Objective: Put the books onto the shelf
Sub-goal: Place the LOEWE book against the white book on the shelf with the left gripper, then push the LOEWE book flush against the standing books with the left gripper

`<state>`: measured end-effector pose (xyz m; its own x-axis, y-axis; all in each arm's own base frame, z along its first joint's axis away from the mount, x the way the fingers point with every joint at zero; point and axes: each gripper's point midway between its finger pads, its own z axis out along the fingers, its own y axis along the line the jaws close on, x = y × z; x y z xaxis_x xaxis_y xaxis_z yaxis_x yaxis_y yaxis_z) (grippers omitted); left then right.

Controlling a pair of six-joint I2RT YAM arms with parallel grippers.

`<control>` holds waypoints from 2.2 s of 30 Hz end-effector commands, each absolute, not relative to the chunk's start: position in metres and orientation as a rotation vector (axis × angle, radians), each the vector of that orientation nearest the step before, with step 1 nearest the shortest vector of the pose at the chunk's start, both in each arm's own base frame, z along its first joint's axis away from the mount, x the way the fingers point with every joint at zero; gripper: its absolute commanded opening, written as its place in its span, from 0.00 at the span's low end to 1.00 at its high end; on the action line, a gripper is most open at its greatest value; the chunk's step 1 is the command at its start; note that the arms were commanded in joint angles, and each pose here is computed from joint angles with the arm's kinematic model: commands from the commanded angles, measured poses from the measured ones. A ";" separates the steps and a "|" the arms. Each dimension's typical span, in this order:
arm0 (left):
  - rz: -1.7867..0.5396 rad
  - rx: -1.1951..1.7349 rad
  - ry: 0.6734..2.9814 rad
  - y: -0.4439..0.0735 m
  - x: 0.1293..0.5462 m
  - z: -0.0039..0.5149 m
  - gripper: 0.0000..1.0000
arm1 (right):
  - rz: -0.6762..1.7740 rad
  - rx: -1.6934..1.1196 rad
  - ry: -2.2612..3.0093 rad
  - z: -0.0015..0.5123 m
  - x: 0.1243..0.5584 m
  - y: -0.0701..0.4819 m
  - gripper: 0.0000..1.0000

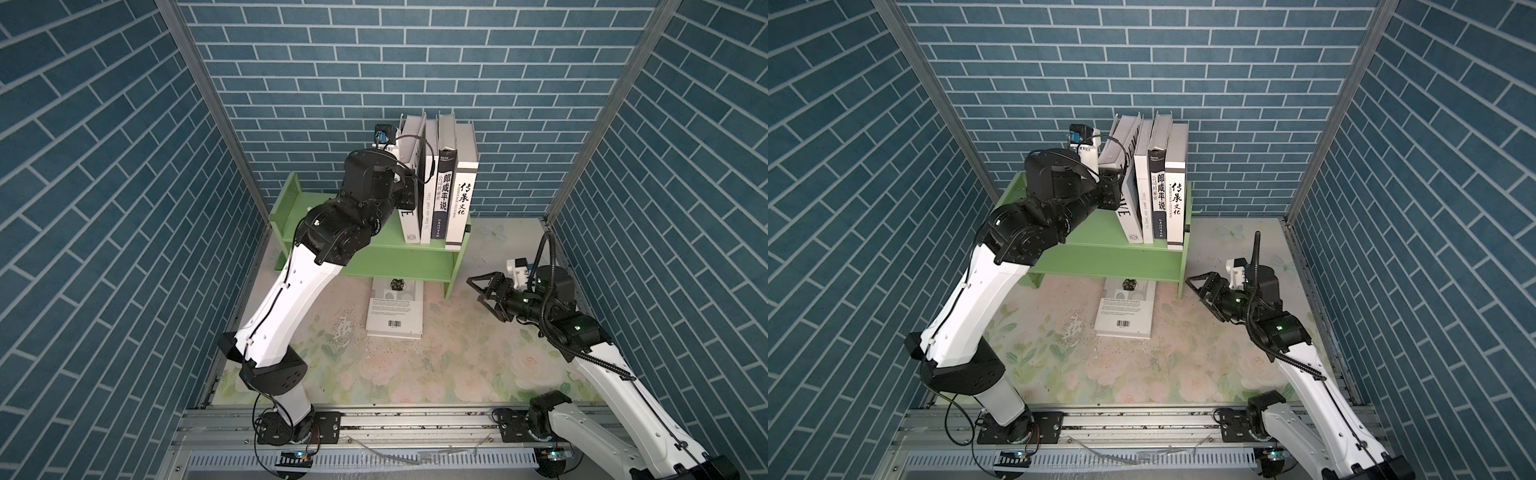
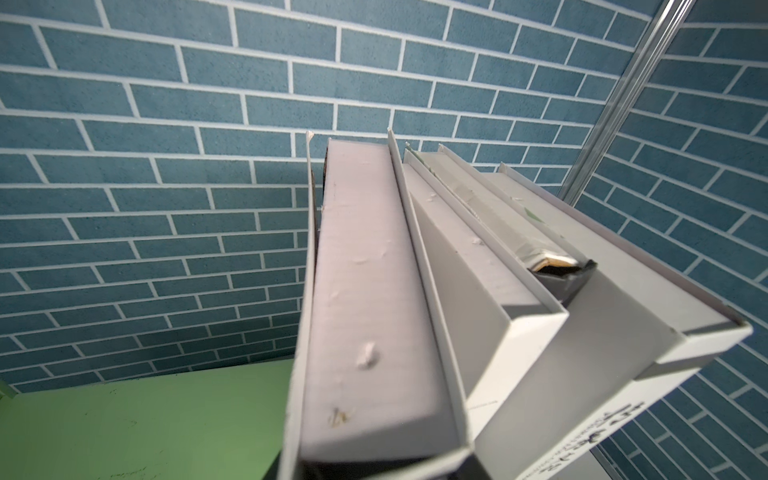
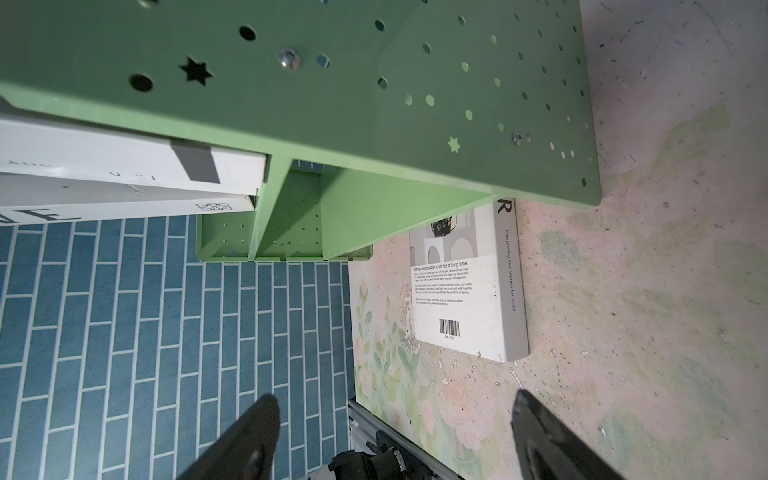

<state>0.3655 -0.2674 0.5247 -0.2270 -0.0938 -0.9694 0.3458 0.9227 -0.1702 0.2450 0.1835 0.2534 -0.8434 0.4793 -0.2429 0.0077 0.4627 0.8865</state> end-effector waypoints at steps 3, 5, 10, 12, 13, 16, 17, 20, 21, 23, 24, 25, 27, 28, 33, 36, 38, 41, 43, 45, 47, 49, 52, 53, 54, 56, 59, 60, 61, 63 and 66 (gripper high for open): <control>-0.613 0.277 1.713 -0.304 0.341 0.541 0.46 | 1.335 0.380 2.238 0.251 0.242 0.180 0.88; -0.623 0.285 1.711 -0.306 0.340 0.542 0.51 | 1.335 0.385 2.237 0.251 0.241 0.179 0.88; -0.644 0.294 1.700 -0.310 0.337 0.545 0.61 | 1.334 0.393 2.236 0.248 0.238 0.177 0.88; -0.647 0.291 1.697 -0.310 0.337 0.546 0.62 | 1.333 0.395 2.237 0.246 0.237 0.177 0.88; -0.647 0.291 1.698 -0.309 0.336 0.546 0.62 | 1.333 0.397 2.236 0.246 0.237 0.176 0.88; -0.633 0.286 1.698 -0.307 0.337 0.546 0.63 | 1.335 0.407 2.238 0.244 0.236 0.176 0.88; -0.626 0.284 1.701 -0.306 0.337 0.546 0.64 | 1.336 0.407 2.237 0.244 0.236 0.176 0.88; -0.578 0.273 1.710 -0.298 0.339 0.543 0.66 | 1.339 0.410 2.231 0.244 0.235 0.175 0.88; -0.559 0.270 1.716 -0.295 0.339 0.541 0.68 | 1.339 0.411 2.232 0.244 0.234 0.175 0.88; -0.542 0.266 1.719 -0.290 0.337 0.540 0.70 | 1.336 0.413 2.233 0.243 0.234 0.175 0.88; -0.536 0.265 1.721 -0.288 0.336 0.538 0.72 | 1.335 0.415 2.236 0.242 0.234 0.174 0.88; -0.535 0.263 1.719 -0.286 0.335 0.538 0.74 | 1.335 0.418 2.238 0.241 0.234 0.174 0.88; -0.534 0.260 1.711 -0.282 0.333 0.538 0.77 | 1.335 0.423 2.245 0.238 0.234 0.175 0.88; -0.529 0.258 1.706 -0.279 0.331 0.539 0.79 | 1.335 0.424 2.246 0.237 0.235 0.175 0.88; -0.492 0.248 1.695 -0.265 0.333 0.541 0.88 | 1.343 0.420 2.249 0.237 0.238 0.178 0.88; -0.533 0.234 1.686 -0.256 0.337 0.541 0.92 | 1.345 0.422 2.252 0.236 0.240 0.178 0.88; -0.577 0.223 1.671 -0.250 0.337 0.543 0.92 | 1.345 0.423 2.253 0.236 0.240 0.179 0.88; -0.606 0.211 1.642 -0.241 0.332 0.546 0.95 | 1.342 0.426 2.256 0.234 0.240 0.178 0.88; -0.606 0.190 1.637 -0.234 0.331 0.547 0.96 | 1.339 0.430 2.259 0.231 0.240 0.178 0.88; -0.596 0.147 1.653 -0.222 0.333 0.543 0.95 | 1.339 0.434 2.262 0.230 0.240 0.178 0.88; -0.589 0.101 1.664 -0.210 0.337 0.538 0.96 | 1.336 0.436 2.266 0.228 0.242 0.178 0.88; -0.587 0.046 1.671 -0.197 0.342 0.533 0.96 | 1.336 0.438 2.269 0.227 0.243 0.179 0.88; -0.590 -0.043 1.696 -0.179 0.354 0.518 0.96 | 1.337 0.437 2.275 0.226 0.245 0.180 0.88; -0.590 -0.066 1.703 -0.174 0.359 0.514 0.96 | 1.335 0.436 2.275 0.227 0.246 0.180 0.88; -0.593 -0.079 1.714 -0.172 0.364 0.510 0.96 | 1.335 0.435 2.276 0.226 0.247 0.181 0.88; -0.595 -0.088 1.742 -0.173 0.376 0.502 0.97 | 1.330 0.434 2.283 0.225 0.248 0.182 0.88; -0.599 -0.074 1.781 -0.182 0.397 0.489 0.97 | 1.329 0.435 2.290 0.225 0.251 0.183 0.88; -0.606 -0.064 1.784 -0.186 0.403 0.486 0.98 | 1.327 0.434 2.290 0.226 0.252 0.183 0.88; -0.606 -0.061 1.784 -0.188 0.409 0.485 0.98 | 1.325 0.434 2.289 0.226 0.253 0.183 0.88; -0.597 -0.068 1.802 -0.190 0.423 0.476 0.98 | 1.321 0.436 2.287 0.227 0.255 0.183 0.88; -0.611 -0.081 1.822 -0.191 0.442 0.463 0.99 | 1.308 0.448 2.285 0.227 0.255 0.180 0.88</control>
<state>0.4332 -0.1938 0.4519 -0.3626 -0.3197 -0.8754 0.2233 0.8822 -0.4146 0.2485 0.1828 0.2110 -0.8572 0.4803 -0.1858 0.0891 0.4936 0.8651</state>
